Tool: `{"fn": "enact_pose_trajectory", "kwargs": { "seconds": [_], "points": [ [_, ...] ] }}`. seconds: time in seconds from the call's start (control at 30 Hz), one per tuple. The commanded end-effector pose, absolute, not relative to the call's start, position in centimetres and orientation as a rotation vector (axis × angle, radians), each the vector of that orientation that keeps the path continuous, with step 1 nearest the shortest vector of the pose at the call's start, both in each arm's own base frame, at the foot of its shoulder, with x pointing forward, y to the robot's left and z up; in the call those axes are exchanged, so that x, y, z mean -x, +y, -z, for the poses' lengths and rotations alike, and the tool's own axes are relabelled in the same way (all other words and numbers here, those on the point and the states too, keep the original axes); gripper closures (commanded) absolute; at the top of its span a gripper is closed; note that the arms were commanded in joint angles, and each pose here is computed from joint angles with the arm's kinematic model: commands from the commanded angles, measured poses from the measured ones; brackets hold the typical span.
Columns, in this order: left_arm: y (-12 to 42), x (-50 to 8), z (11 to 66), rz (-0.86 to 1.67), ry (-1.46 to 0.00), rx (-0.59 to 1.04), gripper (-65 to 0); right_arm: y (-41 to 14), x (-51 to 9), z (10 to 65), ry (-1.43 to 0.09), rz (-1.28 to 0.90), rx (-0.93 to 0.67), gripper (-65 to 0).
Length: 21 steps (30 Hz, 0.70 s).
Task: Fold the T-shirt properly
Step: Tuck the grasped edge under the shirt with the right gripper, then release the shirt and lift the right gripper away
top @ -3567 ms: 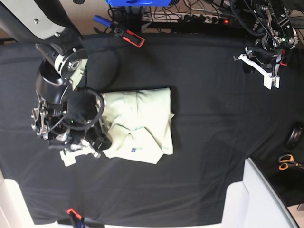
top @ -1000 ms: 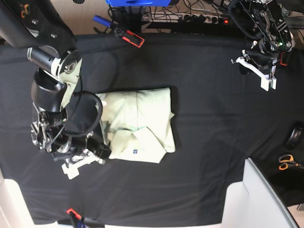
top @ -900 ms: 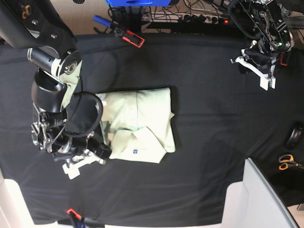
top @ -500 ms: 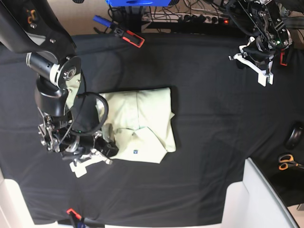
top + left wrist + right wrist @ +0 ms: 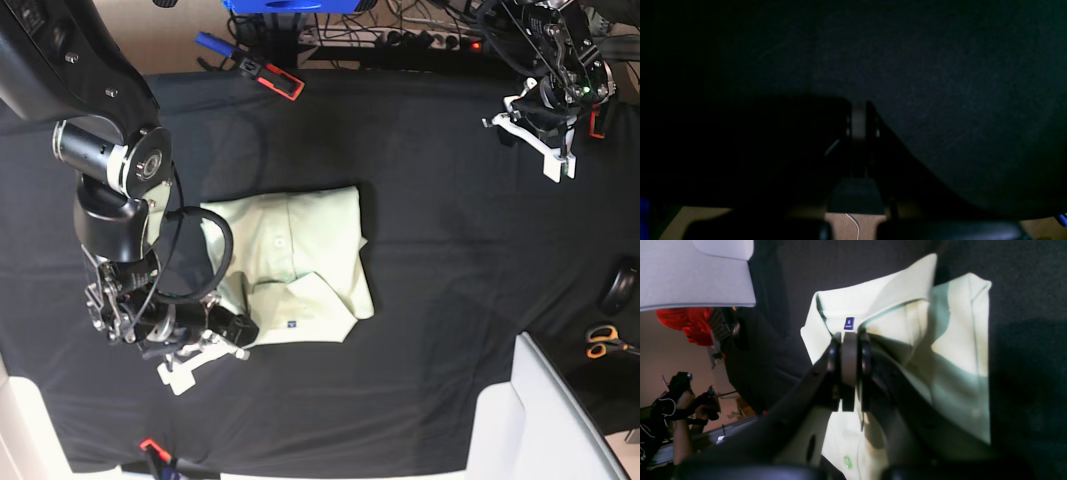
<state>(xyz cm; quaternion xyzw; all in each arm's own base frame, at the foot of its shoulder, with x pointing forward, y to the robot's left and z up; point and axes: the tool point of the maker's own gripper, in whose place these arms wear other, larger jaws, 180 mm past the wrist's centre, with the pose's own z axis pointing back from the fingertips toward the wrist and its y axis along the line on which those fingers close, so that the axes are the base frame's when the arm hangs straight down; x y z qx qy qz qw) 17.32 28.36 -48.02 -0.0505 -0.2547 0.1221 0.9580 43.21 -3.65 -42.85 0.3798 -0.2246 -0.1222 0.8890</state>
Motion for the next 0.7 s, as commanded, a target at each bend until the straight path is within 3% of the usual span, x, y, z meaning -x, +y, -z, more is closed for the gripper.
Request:
{"fn": "enact_pose_trajectory", "kwargs": {
  "seconds": [0.0,0.13,0.2,0.33,0.5,0.67],
  "points": [
    [29.0,-18.2,47.1,-0.243,-0.558,0.091,0.0,-3.7,-45.1,40.8,-0.527,0.247,-0.810,-7.0],
    [28.8,-18.5,46.9,-0.232,-0.565,0.092,0.0,-3.9,-45.1,40.7,-0.528,0.245,-0.808,-26.6],
    [28.6,-19.5,46.4,-0.225,-0.586,0.096,0.0,-4.4,-45.5,40.3,-0.551,0.244,-0.799,-31.2],
    [26.1,-21.5,45.6,-0.140,-0.615,0.130,0.0,-7.3,-45.4,39.3,-0.654,0.226,-0.725,-21.9],
    [19.0,-24.9,42.8,0.101,-0.687,0.207,0.0,-10.9,-40.3,40.3,-0.664,0.187,-0.598,0.0],
    [12.7,-27.3,40.7,0.250,-0.746,0.305,0.0,-11.9,-35.6,41.5,-0.640,0.177,-0.533,-0.3]
  ]
}}
